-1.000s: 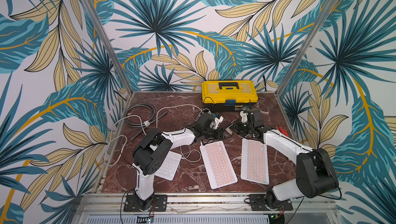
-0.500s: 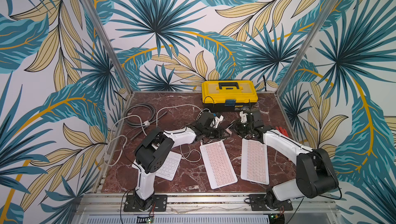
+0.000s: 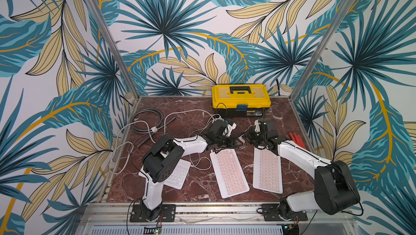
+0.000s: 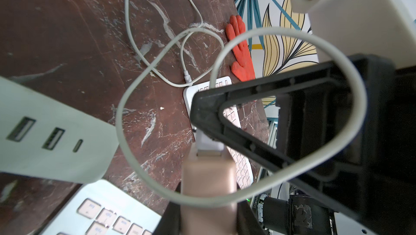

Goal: Unplug the wireless keyboard
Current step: Remove the power cord from the plug.

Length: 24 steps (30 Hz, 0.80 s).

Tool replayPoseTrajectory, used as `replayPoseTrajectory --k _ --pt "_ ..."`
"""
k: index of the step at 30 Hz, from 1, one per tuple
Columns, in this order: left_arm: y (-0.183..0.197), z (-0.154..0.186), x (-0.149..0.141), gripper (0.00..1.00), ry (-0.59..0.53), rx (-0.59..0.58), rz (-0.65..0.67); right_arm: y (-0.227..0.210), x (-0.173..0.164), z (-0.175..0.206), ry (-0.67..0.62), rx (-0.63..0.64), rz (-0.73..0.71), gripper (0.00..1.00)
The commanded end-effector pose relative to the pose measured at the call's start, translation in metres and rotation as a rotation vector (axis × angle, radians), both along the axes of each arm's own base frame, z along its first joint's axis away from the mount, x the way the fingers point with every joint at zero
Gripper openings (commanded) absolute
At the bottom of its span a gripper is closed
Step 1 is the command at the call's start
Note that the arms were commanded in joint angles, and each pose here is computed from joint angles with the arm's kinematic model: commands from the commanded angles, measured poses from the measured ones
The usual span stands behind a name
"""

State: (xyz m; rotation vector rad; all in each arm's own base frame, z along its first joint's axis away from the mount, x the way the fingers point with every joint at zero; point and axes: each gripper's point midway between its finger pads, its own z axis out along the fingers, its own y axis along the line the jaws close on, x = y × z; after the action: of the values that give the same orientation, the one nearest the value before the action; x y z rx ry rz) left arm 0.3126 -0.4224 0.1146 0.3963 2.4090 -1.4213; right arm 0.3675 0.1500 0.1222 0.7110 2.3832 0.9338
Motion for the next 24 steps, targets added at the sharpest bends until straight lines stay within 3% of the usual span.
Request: replayPoseTrajectory --k 1,11,19,24 --pt "0.003 0.017 -0.022 0.00 -0.061 -0.029 -0.101 -0.044 0.022 -0.007 0.008 -0.091 -0.097 0.00" --pt "0.005 0.018 -0.025 0.00 -0.036 -0.028 -0.077 -0.065 0.035 -0.003 -0.021 -0.149 -0.126 0.00" --pt "0.005 0.019 0.025 0.00 0.015 -0.029 0.087 -0.077 0.019 -0.016 0.010 -0.379 0.046 0.00" --pt "-0.001 0.026 0.060 0.00 0.023 -0.049 0.179 -0.082 0.027 -0.019 0.000 -0.477 0.139 0.00"
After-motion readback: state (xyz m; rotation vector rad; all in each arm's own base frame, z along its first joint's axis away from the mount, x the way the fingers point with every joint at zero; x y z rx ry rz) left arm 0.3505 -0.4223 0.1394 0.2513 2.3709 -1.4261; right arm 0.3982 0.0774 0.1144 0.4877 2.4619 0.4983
